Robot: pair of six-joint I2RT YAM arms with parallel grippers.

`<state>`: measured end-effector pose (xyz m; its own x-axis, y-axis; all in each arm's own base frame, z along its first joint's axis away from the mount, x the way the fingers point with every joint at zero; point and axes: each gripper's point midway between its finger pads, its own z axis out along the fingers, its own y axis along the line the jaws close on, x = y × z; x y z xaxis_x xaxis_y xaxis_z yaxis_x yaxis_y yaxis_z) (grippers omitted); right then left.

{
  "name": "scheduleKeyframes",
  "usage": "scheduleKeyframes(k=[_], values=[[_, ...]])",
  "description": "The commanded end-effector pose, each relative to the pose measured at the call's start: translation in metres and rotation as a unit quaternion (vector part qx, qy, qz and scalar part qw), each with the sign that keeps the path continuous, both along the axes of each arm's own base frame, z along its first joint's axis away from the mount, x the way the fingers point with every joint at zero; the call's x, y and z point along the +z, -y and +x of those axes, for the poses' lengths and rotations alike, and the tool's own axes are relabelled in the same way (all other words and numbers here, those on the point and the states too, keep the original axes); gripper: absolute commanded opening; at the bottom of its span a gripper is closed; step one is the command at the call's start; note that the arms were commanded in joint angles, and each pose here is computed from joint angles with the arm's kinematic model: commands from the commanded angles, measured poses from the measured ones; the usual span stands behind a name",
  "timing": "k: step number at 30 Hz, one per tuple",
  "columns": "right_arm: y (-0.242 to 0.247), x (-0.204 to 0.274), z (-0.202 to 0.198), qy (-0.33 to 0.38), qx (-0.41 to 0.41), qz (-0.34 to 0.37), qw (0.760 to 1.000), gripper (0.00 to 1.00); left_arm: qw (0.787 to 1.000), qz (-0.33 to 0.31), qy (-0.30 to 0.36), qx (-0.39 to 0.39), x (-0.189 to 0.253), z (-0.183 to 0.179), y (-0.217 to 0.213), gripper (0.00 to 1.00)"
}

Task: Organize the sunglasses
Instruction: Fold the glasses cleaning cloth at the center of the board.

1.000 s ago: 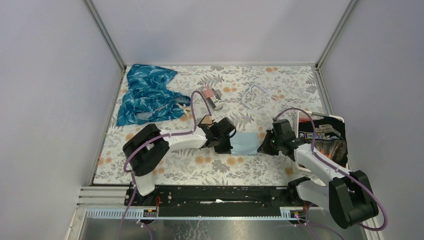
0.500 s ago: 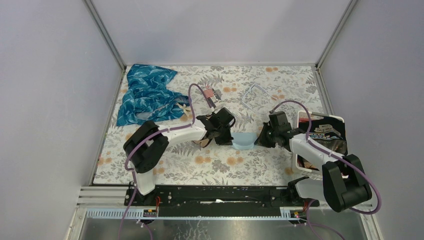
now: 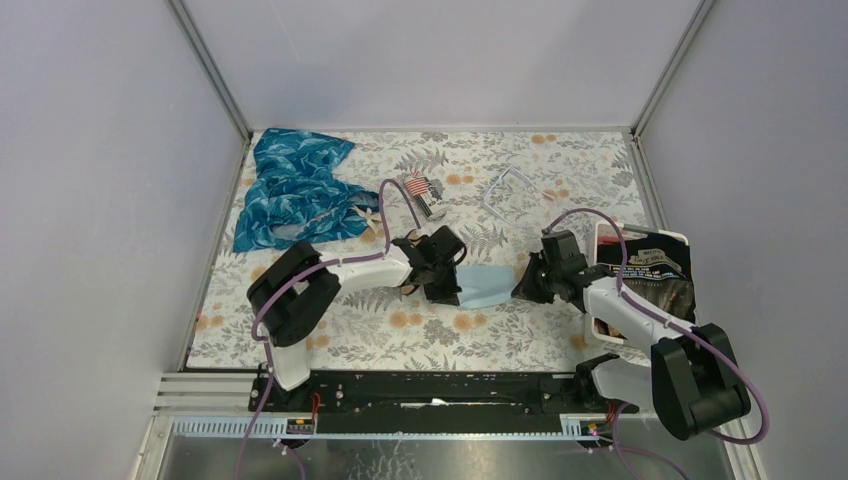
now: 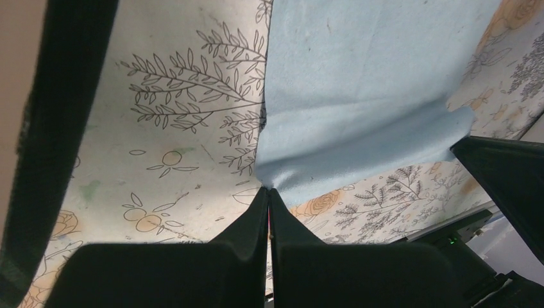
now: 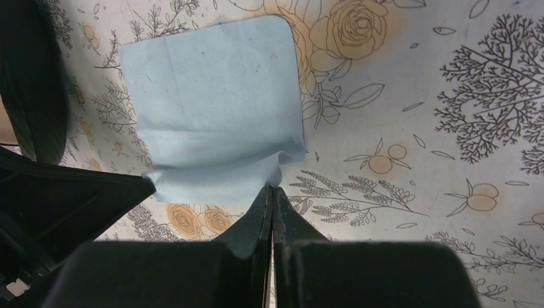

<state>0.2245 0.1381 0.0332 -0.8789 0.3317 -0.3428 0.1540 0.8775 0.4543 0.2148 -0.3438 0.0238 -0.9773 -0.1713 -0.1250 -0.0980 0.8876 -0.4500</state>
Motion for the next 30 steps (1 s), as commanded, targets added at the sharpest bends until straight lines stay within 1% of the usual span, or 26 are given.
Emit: scheduleKeyframes(k=[1, 13, 21, 30], values=[[-0.001, 0.004, -0.005, 0.000, 0.004, 0.007, 1.000, 0.00, 1.000, 0.003, -0.009, -0.004, -0.002, -0.009, -0.003, 0.00], [-0.007, 0.019, 0.024, 0.029, -0.001, 0.006, 1.000, 0.00, 1.000, -0.007, 0.027, 0.008, 0.018, 0.029, 0.004, 0.00], [-0.009, 0.015, 0.037, 0.035, -0.010, 0.005, 0.999, 0.00, 1.000, -0.008, 0.025, 0.008, 0.011, 0.045, 0.007, 0.00], [-0.006, 0.007, 0.043, 0.032, -0.013, -0.012, 0.999, 0.00, 1.000, -0.002, 0.019, 0.016, 0.001, 0.052, 0.004, 0.00]])
